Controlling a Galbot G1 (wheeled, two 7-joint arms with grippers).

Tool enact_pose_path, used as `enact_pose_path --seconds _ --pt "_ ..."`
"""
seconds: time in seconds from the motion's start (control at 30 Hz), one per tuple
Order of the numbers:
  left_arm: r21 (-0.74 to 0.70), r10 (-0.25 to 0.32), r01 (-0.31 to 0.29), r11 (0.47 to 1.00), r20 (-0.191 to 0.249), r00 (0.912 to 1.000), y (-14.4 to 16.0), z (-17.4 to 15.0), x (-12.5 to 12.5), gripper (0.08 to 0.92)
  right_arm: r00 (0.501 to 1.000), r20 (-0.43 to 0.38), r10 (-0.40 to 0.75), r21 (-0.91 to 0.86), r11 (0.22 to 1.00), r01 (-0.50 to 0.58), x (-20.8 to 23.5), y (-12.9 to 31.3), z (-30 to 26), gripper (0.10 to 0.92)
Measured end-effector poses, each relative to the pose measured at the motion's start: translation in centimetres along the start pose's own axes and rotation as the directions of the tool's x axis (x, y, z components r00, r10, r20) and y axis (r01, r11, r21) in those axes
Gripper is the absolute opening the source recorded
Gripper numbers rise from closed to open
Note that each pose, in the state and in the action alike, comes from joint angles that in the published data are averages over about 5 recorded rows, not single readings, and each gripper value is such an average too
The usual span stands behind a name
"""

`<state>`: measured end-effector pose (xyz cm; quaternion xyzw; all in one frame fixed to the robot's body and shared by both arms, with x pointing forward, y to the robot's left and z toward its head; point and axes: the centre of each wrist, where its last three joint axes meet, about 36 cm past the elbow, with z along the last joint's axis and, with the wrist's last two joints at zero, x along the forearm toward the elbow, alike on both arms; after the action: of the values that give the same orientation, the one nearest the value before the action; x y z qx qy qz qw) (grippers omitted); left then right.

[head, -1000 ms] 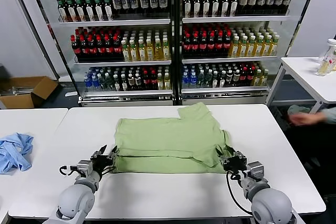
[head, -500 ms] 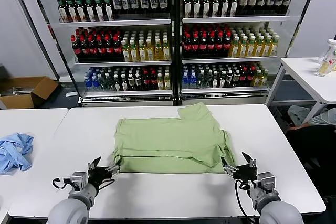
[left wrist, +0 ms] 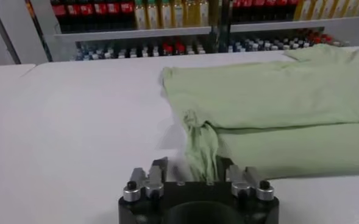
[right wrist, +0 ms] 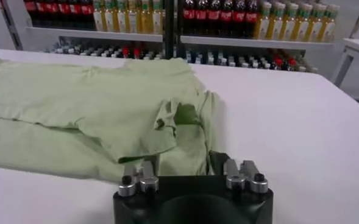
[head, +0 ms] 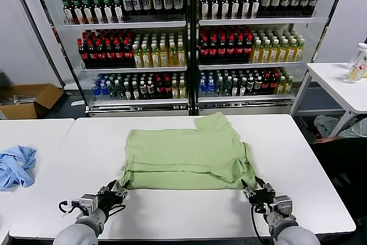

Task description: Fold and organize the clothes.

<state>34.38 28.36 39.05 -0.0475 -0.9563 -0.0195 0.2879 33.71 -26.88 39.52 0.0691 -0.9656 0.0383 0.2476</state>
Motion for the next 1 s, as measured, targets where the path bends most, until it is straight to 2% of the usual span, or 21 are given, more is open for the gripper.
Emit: enact_pose_path --seconds 0.23,0.33,0.57,1.0 --pt "0.001 0.009 -0.009 1.0 -0.011 0.9999 -0.6 0.3 -0.1 0.137 1.0 -0.008 -0.004 0.001 1.0 0.004 0.1 -0.1 0.2 0.171" --pt "0.0 0.011 -0.011 1.0 -0.013 0.9998 -0.8 0.3 -0.1 0.087 1.0 -0.013 -0.007 0.0 1.0 0.007 0.3 -0.2 0.2 0.115" --pt "-0.004 0.019 -0.019 1.0 -0.026 0.9995 -0.8 0.4 1.0 0.082 1.0 -0.019 -0.011 0.001 1.0 0.011 2.9 -1.1 -0.5 0.108" --pt "-0.019 0.038 -0.038 0.999 -0.042 0.9984 -0.4 0.4 8.0 0.082 0.999 -0.034 -0.021 -0.001 1.0 0.021 9.8 -0.2 -0.9 0.108"
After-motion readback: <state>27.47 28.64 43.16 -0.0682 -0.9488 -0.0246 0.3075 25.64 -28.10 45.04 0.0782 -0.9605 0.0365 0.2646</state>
